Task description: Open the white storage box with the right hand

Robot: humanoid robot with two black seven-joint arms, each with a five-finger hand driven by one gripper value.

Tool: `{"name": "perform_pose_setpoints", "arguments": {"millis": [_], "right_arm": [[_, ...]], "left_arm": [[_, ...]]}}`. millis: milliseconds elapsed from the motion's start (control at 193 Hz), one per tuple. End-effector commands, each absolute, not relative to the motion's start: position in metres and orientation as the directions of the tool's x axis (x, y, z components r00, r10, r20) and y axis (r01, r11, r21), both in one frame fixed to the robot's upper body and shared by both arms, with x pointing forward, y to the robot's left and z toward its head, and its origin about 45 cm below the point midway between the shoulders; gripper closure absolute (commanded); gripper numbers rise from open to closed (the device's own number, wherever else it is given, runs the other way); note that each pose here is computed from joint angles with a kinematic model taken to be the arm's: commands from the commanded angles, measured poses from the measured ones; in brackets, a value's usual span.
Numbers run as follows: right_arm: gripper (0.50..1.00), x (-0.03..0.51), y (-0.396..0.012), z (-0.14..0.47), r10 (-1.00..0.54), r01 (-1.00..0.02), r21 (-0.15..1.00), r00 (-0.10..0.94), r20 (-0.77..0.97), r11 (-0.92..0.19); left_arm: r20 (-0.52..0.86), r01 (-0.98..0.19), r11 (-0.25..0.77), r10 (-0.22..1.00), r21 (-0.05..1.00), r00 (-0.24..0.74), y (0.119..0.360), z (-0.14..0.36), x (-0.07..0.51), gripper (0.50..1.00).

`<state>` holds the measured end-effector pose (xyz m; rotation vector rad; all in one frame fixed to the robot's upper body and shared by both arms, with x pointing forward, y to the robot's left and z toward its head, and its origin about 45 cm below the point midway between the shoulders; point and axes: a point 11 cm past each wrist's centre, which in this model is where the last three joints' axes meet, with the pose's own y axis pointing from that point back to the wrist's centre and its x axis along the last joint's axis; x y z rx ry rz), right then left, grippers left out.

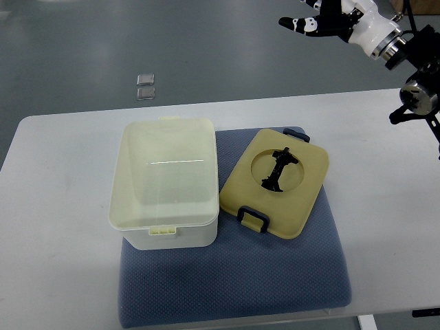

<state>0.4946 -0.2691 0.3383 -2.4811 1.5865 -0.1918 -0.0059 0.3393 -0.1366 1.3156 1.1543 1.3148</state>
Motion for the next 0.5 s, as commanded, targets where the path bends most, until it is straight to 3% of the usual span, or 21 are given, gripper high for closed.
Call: {"name": "perform_pose_setpoints", "arguments": {"millis": [0,134,497], "right_arm": [[0.572,0.500,-0.290,0.309,-0.940,-0.956,-0.145,0.279,-0.198,-0.253],[0.570,0.493,-0.294,0.276,-0.923,-0.976,-0.092,0.217,-0.317,-0.198],[0.570,0.483,-0.295,0.243,-0.927,-0.982,-0.026,0.187,-0.325,-0.189]], "left_arm": [[0.140,0.011,-0.140,0.990,0.990,-0.009,0.339,-0.137,-0.006,0.500],[0.140,0.011,-0.140,0.990,0.990,-0.009,0.339,-0.137,-0.006,0.500],[0.140,0.011,-0.140,0.990,0.990,-0.009,0.339,-0.137,-0.006,0.500]]}}
